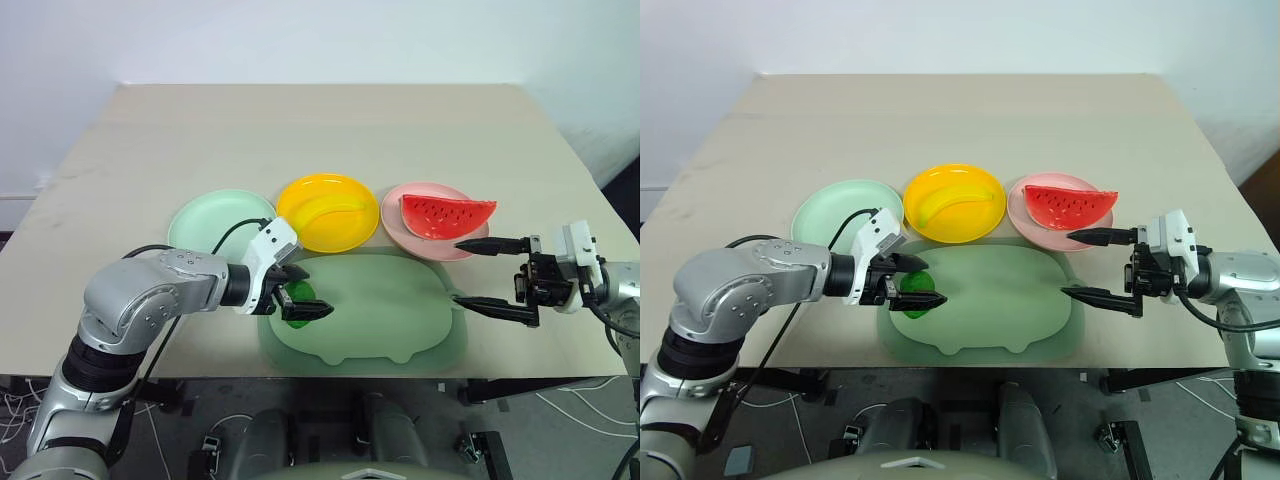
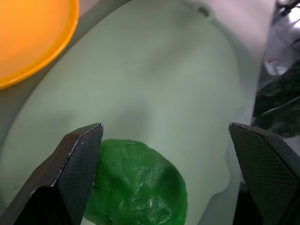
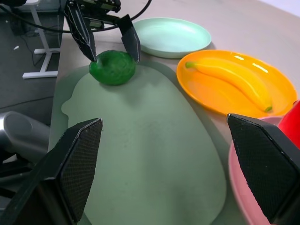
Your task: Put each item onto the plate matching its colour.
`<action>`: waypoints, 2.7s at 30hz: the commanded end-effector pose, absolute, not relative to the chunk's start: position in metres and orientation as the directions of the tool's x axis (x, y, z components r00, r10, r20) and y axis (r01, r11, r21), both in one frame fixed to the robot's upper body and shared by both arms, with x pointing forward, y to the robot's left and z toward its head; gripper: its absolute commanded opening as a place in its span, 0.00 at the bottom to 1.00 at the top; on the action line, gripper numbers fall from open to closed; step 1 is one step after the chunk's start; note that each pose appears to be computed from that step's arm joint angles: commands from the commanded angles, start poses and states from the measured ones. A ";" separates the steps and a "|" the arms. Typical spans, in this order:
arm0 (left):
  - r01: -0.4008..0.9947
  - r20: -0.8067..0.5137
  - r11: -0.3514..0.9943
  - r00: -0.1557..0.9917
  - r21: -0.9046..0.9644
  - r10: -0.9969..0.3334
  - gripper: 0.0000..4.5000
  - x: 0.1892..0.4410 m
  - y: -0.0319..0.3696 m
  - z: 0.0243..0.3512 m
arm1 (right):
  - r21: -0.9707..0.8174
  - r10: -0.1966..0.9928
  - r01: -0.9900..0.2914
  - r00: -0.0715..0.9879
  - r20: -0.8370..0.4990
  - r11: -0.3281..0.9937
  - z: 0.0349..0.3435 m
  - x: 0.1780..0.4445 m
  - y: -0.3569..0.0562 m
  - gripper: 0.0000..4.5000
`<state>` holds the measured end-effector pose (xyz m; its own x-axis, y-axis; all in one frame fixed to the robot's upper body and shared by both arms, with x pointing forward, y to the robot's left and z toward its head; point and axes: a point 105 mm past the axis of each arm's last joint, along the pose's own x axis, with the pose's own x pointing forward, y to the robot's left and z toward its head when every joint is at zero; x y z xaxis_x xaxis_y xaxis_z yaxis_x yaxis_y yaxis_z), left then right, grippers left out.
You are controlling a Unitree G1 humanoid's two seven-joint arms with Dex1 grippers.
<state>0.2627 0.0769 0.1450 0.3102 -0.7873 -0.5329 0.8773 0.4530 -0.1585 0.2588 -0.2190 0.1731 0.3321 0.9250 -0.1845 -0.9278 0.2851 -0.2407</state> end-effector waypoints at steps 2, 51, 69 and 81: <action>0.875 -0.561 0.469 0.328 -0.124 -0.760 1.00 0.262 0.077 0.141 | -0.270 0.931 -0.923 0.324 -0.168 0.273 0.180 0.256 -0.214 0.99; 0.505 -0.187 0.813 0.863 0.290 -0.469 0.81 0.378 0.208 0.169 | -0.260 0.935 -0.922 0.328 -0.135 0.286 0.181 0.267 -0.200 1.00; 0.543 -0.334 0.723 0.838 0.428 -0.432 1.00 0.376 0.230 0.134 | -0.268 0.924 -0.912 0.355 -0.142 0.310 0.167 0.260 -0.201 1.00; 0.489 -0.256 0.742 0.872 0.458 -0.417 1.00 0.377 0.237 0.172 | -0.272 0.929 -0.915 0.344 -0.137 0.299 0.171 0.270 -0.199 1.00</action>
